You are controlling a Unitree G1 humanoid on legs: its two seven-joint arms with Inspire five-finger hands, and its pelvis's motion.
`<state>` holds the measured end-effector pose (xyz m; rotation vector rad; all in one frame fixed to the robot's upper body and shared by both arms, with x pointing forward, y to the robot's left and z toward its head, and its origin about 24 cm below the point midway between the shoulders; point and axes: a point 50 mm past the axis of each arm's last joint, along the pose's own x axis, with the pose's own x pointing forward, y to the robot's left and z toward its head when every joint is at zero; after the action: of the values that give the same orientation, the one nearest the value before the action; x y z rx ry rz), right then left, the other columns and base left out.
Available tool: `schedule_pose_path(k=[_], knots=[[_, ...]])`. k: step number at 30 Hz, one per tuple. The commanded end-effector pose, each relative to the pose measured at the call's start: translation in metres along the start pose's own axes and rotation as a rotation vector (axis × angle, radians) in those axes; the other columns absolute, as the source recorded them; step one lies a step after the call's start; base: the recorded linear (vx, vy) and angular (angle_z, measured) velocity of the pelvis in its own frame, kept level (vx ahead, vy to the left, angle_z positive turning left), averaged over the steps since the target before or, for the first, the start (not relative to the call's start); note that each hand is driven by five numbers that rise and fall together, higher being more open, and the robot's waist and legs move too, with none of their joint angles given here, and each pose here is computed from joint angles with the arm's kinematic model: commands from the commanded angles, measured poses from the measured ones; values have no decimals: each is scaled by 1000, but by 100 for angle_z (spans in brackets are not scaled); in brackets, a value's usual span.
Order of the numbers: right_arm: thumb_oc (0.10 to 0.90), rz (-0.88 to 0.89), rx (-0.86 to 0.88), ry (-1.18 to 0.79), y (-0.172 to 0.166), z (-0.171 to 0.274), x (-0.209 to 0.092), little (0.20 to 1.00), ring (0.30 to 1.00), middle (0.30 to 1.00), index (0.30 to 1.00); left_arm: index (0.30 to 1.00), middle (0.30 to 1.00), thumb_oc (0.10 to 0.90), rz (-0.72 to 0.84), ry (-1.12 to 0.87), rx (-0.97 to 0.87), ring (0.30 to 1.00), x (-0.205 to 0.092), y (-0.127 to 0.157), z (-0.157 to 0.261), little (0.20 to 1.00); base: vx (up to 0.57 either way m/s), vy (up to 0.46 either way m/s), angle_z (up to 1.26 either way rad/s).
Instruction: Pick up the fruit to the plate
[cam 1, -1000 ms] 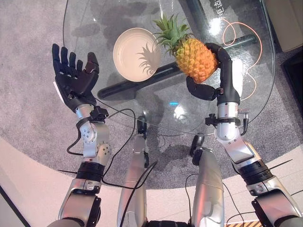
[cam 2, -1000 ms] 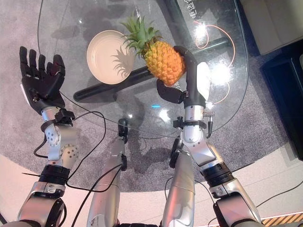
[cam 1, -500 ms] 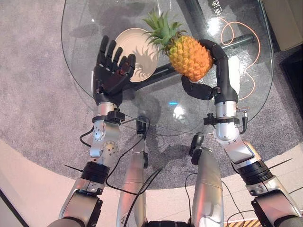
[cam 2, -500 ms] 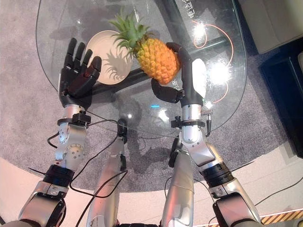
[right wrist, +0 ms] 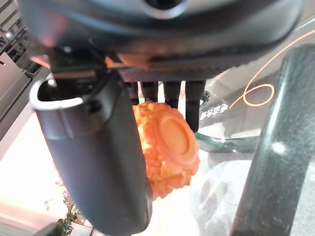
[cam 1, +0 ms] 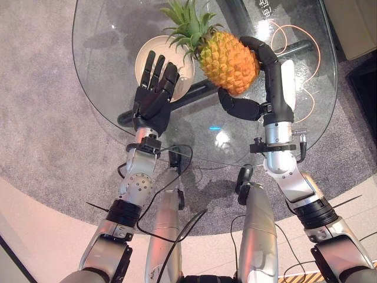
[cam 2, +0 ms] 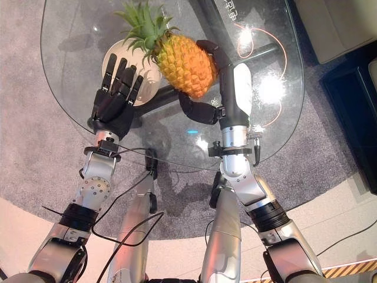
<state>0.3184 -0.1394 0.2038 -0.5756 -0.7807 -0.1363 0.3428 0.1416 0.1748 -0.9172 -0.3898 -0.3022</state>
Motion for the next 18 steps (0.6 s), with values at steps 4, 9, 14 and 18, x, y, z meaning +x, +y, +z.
schedule_pose_path(k=[4,9,14,18], knots=[[100,-94,197,-493,-16,100,29,200,300,300,300,900,900,800,-290,-96,-143,900,18,-57,20,900,0,0,0],[100,-59,201,-501,-10,104,27,200,300,300,300,900,900,800,-312,-88,-200,900,17,-62,17,900,0,0,0],[100,-27,211,-505,-6,108,27,200,300,300,300,900,900,800,-318,-74,-212,900,17,-65,14,900,0,0,0],[100,-18,230,-514,-4,112,26,200,300,300,300,900,900,800,-310,-59,-208,900,17,-66,10,900,0,0,0]])
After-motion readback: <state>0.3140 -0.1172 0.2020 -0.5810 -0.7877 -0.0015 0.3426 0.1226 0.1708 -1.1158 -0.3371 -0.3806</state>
